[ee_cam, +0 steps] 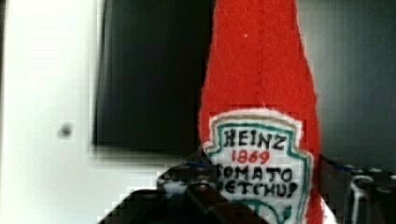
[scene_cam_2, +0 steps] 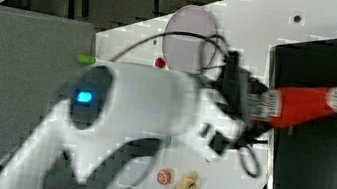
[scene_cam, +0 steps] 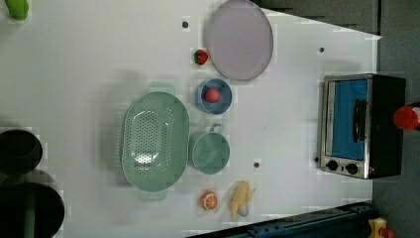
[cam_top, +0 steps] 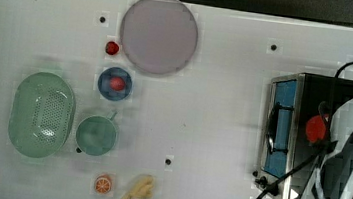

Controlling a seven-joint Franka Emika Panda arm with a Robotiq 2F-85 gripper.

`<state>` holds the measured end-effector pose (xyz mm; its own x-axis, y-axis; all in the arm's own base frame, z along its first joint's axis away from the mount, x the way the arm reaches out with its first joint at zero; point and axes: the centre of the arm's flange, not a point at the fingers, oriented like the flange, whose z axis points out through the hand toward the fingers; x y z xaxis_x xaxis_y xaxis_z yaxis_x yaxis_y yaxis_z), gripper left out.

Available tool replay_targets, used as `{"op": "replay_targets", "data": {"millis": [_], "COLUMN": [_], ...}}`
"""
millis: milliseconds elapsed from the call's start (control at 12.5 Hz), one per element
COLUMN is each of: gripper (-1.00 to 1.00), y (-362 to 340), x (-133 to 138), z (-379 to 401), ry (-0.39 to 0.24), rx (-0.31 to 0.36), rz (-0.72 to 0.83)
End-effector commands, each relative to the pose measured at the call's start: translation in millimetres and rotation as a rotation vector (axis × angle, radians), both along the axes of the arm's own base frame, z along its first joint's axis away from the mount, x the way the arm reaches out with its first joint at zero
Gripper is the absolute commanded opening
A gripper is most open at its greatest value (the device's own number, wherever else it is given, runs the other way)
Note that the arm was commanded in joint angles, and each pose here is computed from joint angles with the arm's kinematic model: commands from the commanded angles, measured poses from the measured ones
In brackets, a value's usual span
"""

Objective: Pick Ketchup from oven and place it on table.

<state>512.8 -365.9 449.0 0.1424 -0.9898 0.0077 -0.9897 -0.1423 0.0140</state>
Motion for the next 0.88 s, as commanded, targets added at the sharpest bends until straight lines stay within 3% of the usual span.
{"op": "replay_targets", "data": {"millis": [80,480,880], "gripper": [0.27,0.27,0.27], "y": [103.6,237.8,332.6], "x": [40.7,57.8,60.2], "z": [96.8,115.2,63.7], "ry": [-0.084,-0.049,0.108], "rx": [0.011,0.090,0.020], "rz": [0.242,0.486,0.696]}}
